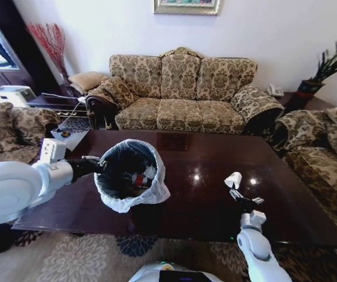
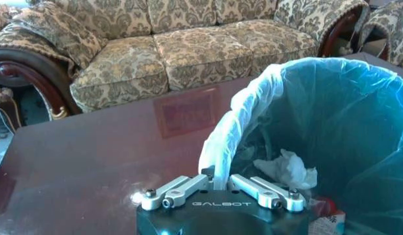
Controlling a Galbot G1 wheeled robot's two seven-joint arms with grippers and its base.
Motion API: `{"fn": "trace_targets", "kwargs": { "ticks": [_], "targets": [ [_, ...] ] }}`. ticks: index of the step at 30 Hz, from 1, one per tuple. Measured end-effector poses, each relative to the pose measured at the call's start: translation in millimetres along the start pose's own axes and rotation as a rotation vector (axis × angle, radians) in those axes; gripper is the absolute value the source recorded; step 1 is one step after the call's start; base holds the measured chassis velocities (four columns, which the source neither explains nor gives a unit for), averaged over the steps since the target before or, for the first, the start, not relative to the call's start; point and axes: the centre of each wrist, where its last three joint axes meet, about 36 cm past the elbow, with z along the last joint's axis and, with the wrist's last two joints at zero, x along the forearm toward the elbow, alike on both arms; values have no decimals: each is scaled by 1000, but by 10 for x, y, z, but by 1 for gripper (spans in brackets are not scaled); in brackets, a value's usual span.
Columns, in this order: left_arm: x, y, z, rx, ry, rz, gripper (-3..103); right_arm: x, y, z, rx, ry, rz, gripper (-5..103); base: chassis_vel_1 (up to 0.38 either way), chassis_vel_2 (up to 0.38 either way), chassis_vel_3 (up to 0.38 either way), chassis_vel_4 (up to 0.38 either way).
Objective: Move to the front of the table and place the trash on the table into the trash bin.
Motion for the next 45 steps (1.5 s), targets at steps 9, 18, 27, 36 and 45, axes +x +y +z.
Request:
{"fn": "trace_targets", "kwargs": {
  "ticks": [9, 18, 27, 36, 45],
  "targets": [
    [7, -15, 22, 5, 2, 3, 0, -290, -7, 54, 2, 17, 8, 98, 0, 0, 0, 0],
    [15, -17, 25, 6, -1, 2, 0, -481, 24, 32, -20, 31, -17, 68, 0, 0, 0, 0],
    [20, -16, 31, 9, -2, 1, 0, -475, 15, 5, -32, 36, -21, 36, 0, 0, 0, 0],
    [30, -32, 33, 7, -4, 5, 0, -445, 26, 13, -45, 41, -21, 3, 0, 0, 0, 0],
    [26, -13, 0, 1, -5, 1, 0, -185, 192, -718, -238, -118, -153, 0, 0, 0, 0, 0]
  ]
}}
